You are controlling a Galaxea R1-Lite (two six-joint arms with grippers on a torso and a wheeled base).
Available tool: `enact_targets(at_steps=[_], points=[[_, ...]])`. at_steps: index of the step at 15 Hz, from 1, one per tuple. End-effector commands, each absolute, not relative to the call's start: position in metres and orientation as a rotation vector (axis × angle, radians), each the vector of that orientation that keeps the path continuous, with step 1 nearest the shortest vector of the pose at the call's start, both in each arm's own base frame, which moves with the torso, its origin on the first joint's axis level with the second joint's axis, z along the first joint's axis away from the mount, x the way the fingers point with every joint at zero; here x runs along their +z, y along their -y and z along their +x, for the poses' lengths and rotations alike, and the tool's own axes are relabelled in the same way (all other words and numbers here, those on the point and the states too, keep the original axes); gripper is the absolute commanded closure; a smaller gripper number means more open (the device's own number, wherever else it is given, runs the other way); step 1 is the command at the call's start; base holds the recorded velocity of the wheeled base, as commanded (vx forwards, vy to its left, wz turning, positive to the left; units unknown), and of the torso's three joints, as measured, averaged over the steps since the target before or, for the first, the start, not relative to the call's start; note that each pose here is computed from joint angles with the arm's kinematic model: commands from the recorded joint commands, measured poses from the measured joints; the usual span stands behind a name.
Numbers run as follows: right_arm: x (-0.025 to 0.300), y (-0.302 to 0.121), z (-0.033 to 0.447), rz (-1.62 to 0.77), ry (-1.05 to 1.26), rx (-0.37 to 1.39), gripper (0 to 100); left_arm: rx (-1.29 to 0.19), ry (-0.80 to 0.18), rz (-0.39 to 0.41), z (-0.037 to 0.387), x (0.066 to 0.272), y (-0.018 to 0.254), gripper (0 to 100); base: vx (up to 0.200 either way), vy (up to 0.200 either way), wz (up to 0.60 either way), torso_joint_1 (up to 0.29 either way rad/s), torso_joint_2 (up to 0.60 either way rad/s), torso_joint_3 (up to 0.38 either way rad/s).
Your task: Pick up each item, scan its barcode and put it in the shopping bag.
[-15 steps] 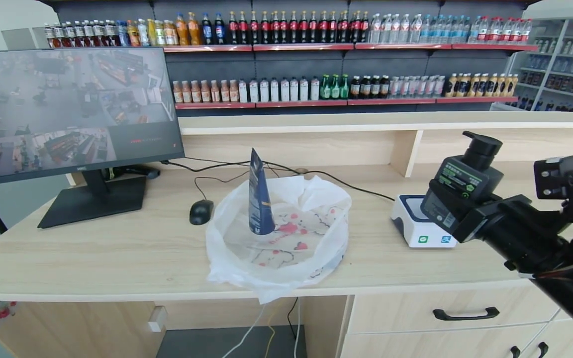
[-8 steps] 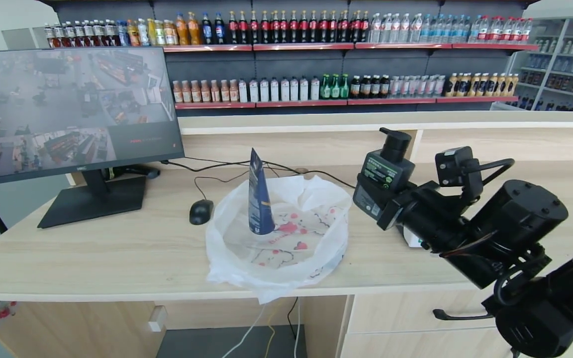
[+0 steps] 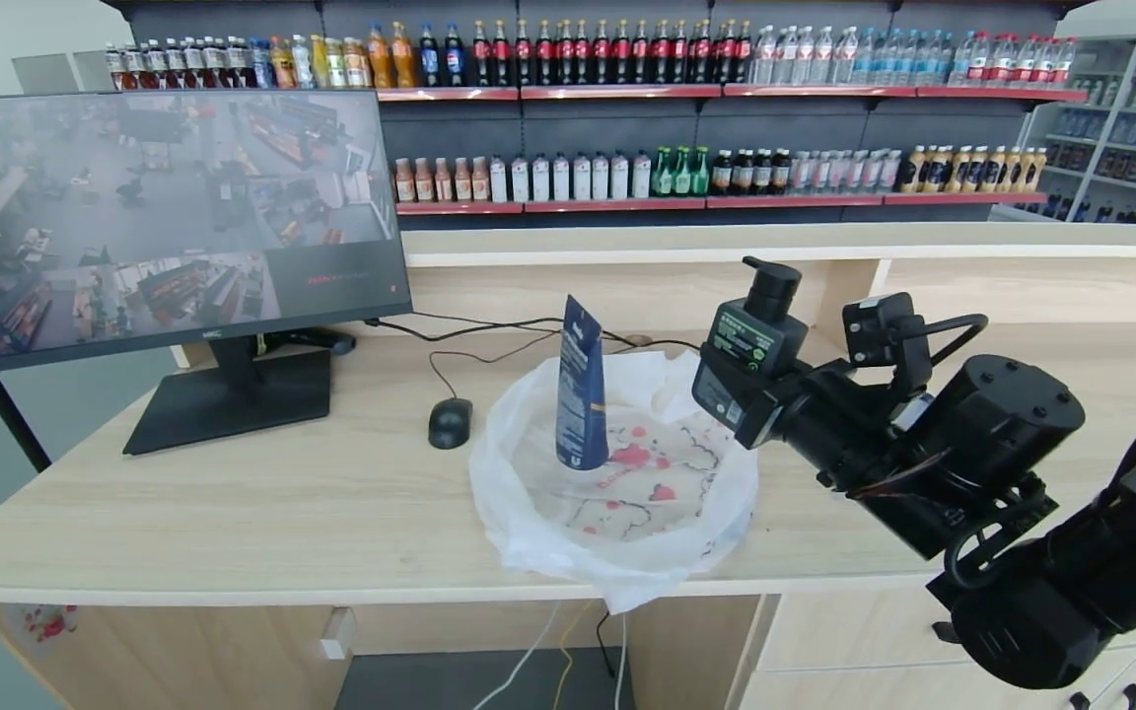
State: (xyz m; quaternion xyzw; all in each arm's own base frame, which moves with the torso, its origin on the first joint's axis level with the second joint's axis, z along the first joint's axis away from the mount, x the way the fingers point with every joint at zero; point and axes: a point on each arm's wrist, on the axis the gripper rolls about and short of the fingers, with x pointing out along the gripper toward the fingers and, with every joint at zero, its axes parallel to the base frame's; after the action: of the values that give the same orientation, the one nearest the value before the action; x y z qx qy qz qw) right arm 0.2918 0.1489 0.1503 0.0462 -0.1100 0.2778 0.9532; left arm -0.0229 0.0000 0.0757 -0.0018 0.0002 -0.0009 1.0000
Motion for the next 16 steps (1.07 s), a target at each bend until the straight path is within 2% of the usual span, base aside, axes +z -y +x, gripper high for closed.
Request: enact_targets(at_steps=[1,16], points=[[0.151,-0.149,0.291,0.096,0.227,0.566,100,-0.002,-0.002,-0.003,-0.023,0.075,0.0,0,0.0,0.0,0.0,0.0,0.0,0.0],[0.113,-0.146,0.328,0.095,0.144,0.509,100,0.0,0.0,-0.003,-0.023,0.076,0.0,0,0.0,0.0,0.0,0.0,0.0,0.0]])
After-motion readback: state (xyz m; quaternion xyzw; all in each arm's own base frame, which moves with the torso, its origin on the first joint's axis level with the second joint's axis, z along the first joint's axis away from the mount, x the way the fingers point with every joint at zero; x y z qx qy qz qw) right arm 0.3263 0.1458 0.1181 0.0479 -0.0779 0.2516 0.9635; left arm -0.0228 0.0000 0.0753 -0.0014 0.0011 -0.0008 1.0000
